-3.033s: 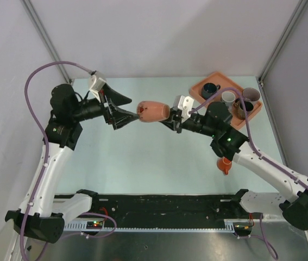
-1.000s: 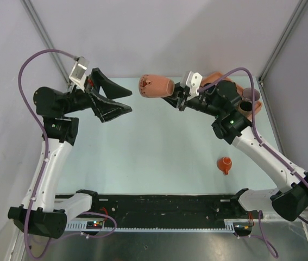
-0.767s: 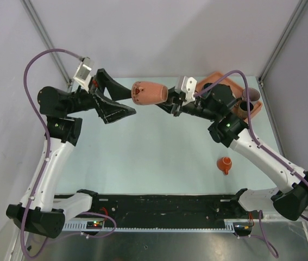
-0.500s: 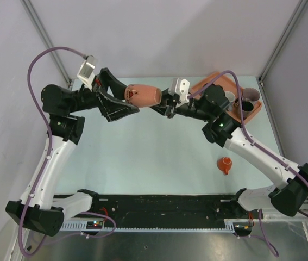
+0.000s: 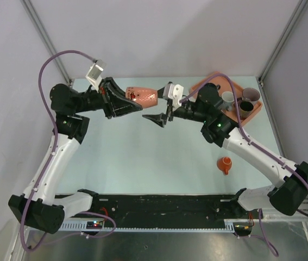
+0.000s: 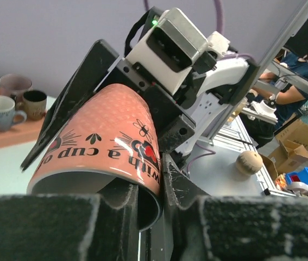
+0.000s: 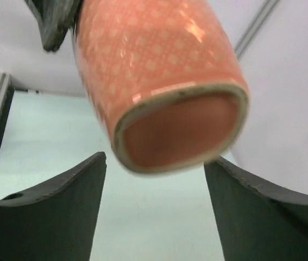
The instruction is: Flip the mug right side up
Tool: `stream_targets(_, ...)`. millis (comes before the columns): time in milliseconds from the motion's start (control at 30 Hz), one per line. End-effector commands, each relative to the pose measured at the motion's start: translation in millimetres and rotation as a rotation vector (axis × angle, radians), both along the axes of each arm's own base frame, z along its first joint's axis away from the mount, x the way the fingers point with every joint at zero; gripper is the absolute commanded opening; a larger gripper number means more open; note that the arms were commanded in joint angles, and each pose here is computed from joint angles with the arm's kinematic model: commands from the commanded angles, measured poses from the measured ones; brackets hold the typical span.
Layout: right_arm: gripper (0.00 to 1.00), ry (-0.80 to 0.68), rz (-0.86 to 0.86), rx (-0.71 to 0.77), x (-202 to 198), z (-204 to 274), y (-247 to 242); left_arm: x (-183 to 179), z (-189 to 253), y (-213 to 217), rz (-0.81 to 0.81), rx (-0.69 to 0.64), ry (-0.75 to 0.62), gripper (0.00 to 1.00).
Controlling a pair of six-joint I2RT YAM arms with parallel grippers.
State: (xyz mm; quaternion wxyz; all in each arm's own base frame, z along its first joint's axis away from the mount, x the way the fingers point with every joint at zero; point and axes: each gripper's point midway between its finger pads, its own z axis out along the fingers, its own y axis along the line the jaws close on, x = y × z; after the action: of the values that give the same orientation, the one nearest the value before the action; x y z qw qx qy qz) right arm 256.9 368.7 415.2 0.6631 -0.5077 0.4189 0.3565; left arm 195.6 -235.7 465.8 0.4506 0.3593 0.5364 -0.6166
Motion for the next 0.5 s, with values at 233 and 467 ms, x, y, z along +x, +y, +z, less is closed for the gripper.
stream_targets(233, 0.95, 0.121, -0.169, -0.182, 6.3, -51.8, -80.8, 28.3, -61.5, 13.7, 0.069, 0.122, 0.03, 0.0)
stream_targets(467, 0.99, 0.221, -0.352, -0.077, 21.2, -29.3, -117.0, 63.8, -145.6, 50.5, 0.419, 0.832, -0.305, 0.0)
